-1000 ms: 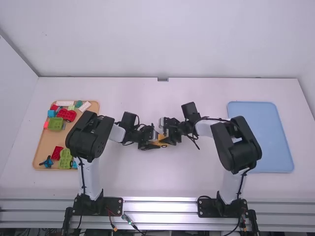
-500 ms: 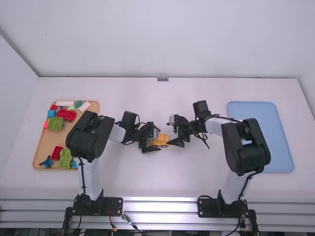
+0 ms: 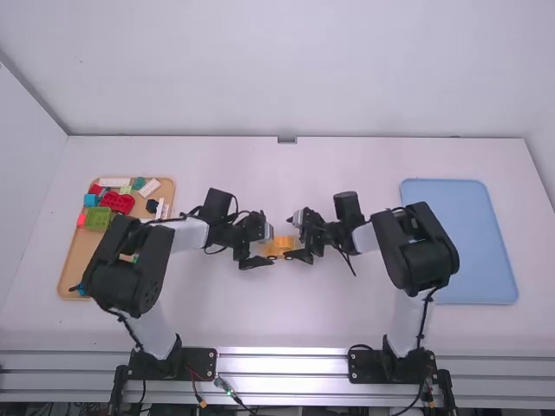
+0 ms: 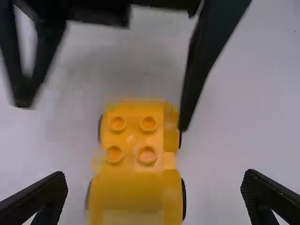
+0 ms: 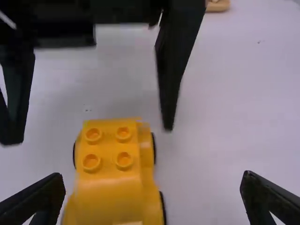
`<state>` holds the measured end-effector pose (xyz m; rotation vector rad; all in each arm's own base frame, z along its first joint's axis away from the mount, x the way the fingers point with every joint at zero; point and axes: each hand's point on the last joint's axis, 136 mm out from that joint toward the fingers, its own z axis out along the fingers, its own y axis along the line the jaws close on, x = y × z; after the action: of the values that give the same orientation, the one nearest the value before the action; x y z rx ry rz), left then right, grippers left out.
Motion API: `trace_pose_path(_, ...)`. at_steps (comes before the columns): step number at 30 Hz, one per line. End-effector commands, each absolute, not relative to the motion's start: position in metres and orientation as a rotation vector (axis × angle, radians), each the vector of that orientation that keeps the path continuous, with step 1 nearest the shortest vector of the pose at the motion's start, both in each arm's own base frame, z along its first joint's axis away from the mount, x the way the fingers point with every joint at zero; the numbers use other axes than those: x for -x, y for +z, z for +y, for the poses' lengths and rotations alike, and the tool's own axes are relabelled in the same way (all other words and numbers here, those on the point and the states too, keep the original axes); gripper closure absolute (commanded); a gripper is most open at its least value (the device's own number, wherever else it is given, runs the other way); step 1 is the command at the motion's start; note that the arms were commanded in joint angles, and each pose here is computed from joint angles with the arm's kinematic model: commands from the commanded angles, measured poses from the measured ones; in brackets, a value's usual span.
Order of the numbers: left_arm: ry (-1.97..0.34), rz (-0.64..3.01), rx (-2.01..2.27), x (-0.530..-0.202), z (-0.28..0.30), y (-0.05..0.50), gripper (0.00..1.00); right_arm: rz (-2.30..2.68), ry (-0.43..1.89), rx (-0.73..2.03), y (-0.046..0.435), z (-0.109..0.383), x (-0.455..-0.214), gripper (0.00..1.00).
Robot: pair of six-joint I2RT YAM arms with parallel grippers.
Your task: Assemble lego blocks to make yellow taxi
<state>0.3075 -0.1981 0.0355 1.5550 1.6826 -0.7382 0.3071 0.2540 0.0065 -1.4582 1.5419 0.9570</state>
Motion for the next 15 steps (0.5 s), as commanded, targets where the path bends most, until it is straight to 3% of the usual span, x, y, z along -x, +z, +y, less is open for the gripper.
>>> trace_pose_path(1,-0.679,1.656,-1.52,-0.317,-0.181,0.055,0.01,1.581,1.024,1.443,0.004,0.261,-0.3,0.01)
trace_pose_path(15,-0.694,1.624,-1.29,-0.338,-0.126,0.093,0.01,1.682,0.857,1.533,-0.027,0.278,-0.297,0.02)
